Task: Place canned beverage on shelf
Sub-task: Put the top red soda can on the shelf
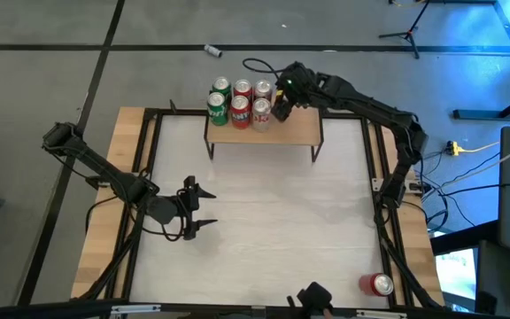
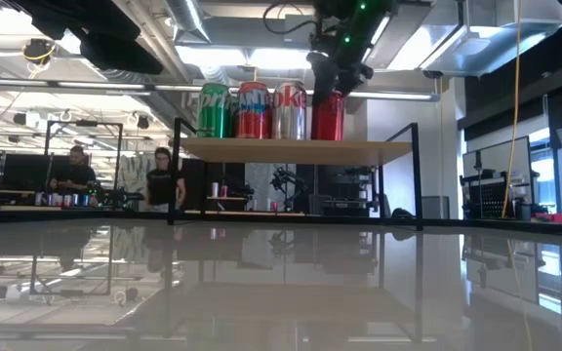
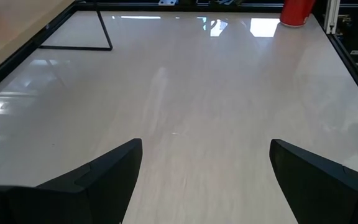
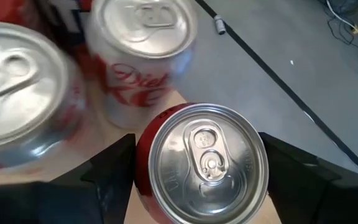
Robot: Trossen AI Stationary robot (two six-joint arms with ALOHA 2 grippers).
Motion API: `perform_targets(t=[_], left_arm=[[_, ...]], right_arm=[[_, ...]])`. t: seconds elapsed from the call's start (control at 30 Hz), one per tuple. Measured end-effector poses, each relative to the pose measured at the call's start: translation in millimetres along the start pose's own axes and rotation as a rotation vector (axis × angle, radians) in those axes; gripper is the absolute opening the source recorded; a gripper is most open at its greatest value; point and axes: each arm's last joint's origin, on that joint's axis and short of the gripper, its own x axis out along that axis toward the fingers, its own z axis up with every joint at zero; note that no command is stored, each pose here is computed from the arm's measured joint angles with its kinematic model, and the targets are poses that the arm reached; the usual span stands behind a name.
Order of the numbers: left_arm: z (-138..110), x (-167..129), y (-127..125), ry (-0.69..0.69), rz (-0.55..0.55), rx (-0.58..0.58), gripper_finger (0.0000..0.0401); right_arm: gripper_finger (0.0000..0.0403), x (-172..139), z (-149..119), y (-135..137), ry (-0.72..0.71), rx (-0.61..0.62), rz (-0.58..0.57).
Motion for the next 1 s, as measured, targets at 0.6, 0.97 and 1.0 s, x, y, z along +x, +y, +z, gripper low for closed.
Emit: perform_targets(t=[0.6,0.97,1.0], left_arm=[[0,0,0,0.002,-0.005,0.000,0.0343],[0,0,0,0.002,-0.005,0.003,0.0343],[0,0,0,0.002,-0.005,0.006,0.0343]], right_arm=[[0.0334,6,5,1,-0.042,0.008,0.013],[0.0335,-12,15,0,-0.059,-0.011,0.022],[0.0335,-16,16,-1,-0.057,-0.014,0.021]])
